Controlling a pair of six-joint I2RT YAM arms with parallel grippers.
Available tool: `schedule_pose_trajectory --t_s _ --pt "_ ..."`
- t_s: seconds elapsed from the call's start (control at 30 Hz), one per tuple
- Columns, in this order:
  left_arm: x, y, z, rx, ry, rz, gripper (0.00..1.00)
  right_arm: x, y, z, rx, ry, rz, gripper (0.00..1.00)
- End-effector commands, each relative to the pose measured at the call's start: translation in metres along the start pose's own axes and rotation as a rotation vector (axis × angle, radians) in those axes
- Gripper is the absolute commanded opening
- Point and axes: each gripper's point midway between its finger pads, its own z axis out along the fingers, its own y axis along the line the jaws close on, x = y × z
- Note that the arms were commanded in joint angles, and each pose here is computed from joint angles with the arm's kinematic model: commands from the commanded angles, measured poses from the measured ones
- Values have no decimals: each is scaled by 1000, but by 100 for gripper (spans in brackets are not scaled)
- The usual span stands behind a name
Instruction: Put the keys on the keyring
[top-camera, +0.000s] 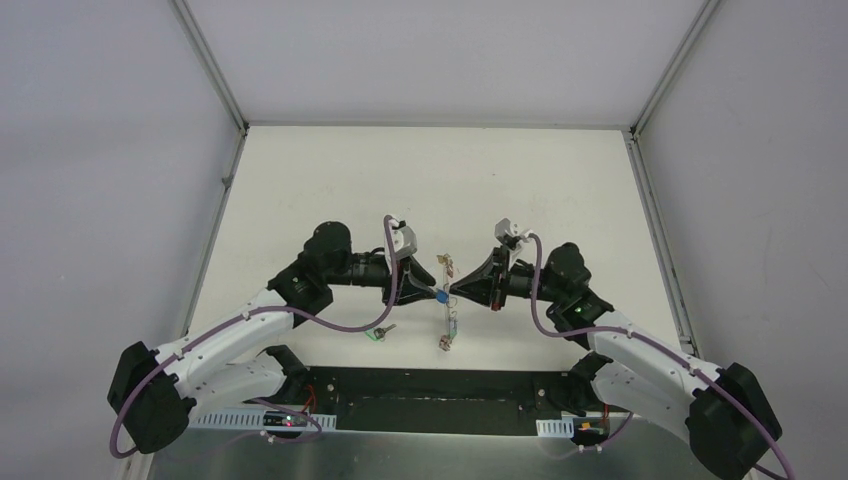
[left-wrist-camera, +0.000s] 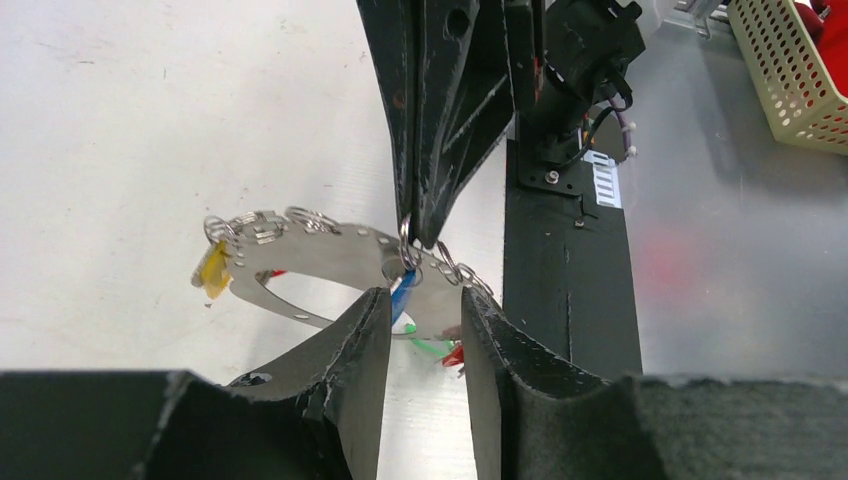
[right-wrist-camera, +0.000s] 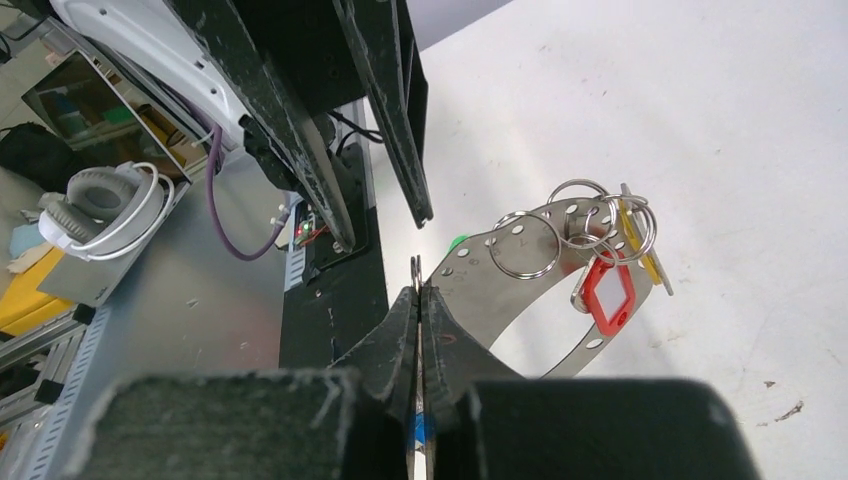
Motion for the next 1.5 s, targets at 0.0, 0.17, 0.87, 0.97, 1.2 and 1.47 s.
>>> schedule_pose_trajectory --t_s 0.0,0.17,0.87,0.97,1.2,1.47 --pt "-14 1 -3 -24 -119 89 33 -39 12 -2 -18 -155 -93 0" --pt "-19 1 -2 -23 -176 108 32 -51 17 -2 -34 -209 -98 0" --pt "-2 -16 28 31 -116 154 21 -58 18 -2 -29 -242 -90 0" --pt "-7 -15 21 0 -127 166 28 -56 16 -3 -18 -236 -90 0" --pt "-19 -8 3 -116 -176 149 34 -50 16 -6 -9 -207 -103 0" --pt "-33 -4 -3 -172 -249 110 40 -43 19 -8 -22 -179 -111 0"
